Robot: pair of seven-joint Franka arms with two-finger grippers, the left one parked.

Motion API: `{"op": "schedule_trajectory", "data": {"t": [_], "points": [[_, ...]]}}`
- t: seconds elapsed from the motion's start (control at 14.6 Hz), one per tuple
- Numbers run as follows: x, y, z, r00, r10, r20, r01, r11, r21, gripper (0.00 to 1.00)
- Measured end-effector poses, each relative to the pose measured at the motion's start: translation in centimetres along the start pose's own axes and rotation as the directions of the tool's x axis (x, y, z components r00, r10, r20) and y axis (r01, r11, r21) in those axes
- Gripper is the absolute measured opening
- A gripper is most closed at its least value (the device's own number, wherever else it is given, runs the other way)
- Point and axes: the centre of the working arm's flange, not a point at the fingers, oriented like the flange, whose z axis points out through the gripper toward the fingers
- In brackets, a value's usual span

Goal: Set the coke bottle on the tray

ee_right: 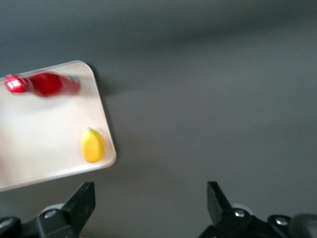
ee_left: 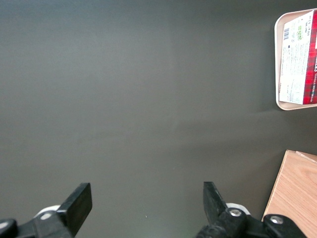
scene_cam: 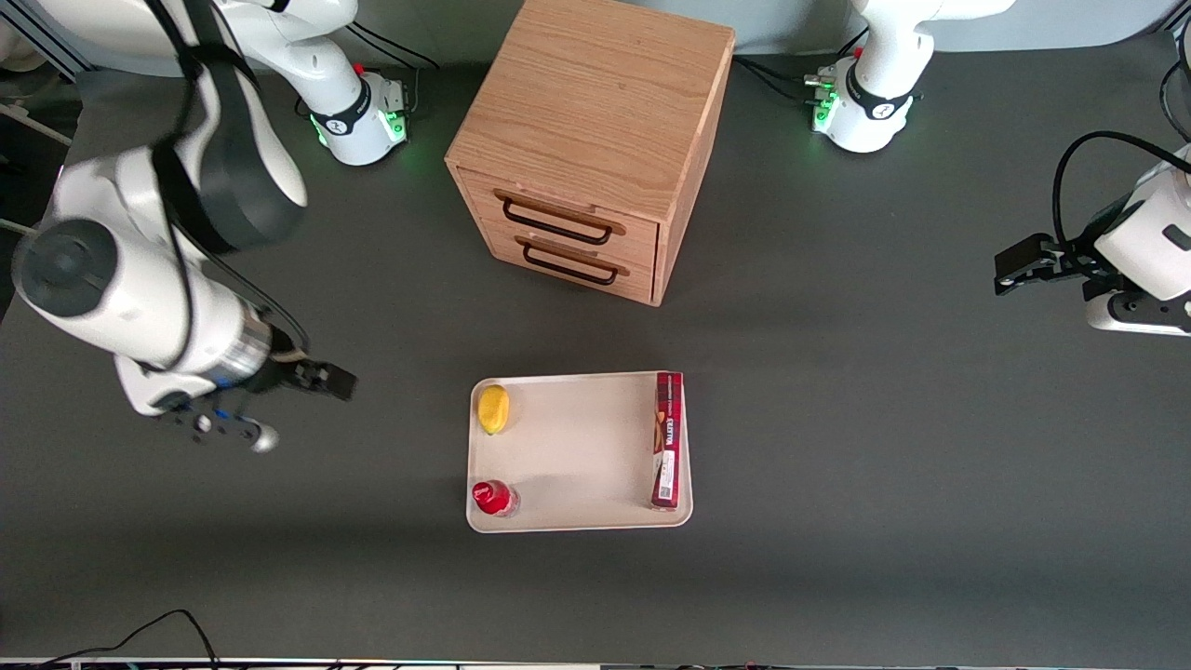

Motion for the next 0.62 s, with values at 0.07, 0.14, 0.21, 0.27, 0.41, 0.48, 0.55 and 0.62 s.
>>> {"op": "schedule_trajectory", "data": {"t": [0.07, 0.14, 0.21, 0.27, 0.41, 0.48, 0.55, 0.62], "points": [[-1.7, 2.8, -0.8, 1.000, -0.024, 0.005, 0.024, 1.000, -0.003, 1.00], [-3.5, 5.5, -1.7, 0.999, -0.044, 0.005, 0.044, 0.999, -0.005, 1.00], [-5.2, 8.1, -2.6, 0.998, -0.058, -0.001, 0.058, 0.998, -0.005, 1.00], [-6.8, 10.3, -3.6, 0.998, -0.060, -0.013, 0.060, 0.998, -0.004, 1.00], [-8.7, 13.0, -4.9, 0.998, -0.046, -0.035, 0.046, 0.999, -0.002, 1.00], [-9.0, 13.5, -5.2, 0.998, -0.039, -0.041, 0.039, 0.999, -0.002, 1.00], [-9.1, 13.7, -5.3, 0.998, -0.035, -0.042, 0.035, 0.999, -0.002, 1.00], [-9.0, 13.9, -5.2, 0.999, -0.032, -0.042, 0.032, 0.999, -0.002, 1.00]]}}
